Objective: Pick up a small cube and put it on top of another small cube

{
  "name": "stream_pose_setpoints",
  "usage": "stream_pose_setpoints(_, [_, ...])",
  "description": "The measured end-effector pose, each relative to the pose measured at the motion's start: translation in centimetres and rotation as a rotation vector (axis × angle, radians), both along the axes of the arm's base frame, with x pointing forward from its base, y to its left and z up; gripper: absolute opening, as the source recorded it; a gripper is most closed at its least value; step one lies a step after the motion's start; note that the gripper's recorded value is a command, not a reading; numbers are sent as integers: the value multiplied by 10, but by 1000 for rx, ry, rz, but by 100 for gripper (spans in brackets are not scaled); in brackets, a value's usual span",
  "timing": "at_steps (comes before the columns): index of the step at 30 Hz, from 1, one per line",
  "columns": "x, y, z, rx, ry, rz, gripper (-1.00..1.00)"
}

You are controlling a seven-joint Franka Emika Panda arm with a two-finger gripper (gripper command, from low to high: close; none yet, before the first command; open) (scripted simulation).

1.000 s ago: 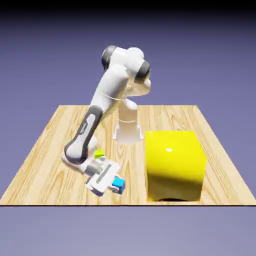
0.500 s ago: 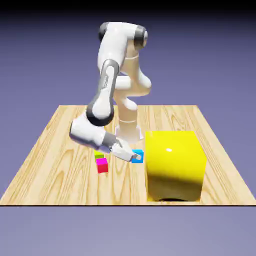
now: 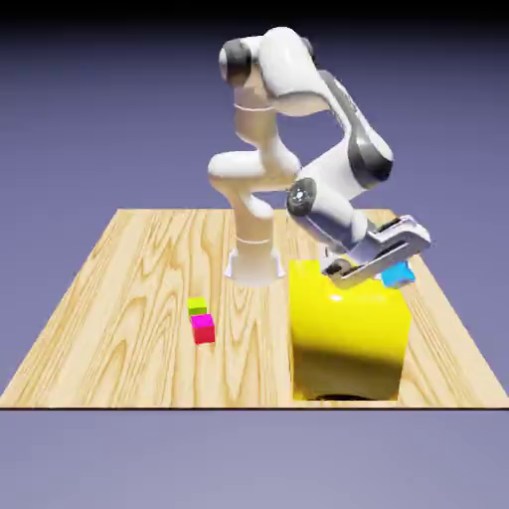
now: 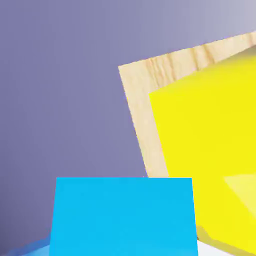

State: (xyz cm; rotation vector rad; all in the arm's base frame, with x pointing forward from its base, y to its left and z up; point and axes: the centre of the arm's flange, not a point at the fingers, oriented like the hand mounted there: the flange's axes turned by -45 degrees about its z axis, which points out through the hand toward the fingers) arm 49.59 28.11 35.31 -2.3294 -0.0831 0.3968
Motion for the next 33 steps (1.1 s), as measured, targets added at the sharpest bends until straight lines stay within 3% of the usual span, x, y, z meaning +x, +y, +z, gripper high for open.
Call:
stream_pose_setpoints(7, [-89, 171, 9, 168, -234, 412, -100])
stream_pose_setpoints(17, [-260, 221, -130, 414, -45, 668, -100])
stream_pose_setpoints(26, [-354, 120, -221, 497, 333, 524, -100])
stream_pose_setpoints(33, [-427, 38, -231, 598, 638, 288, -100])
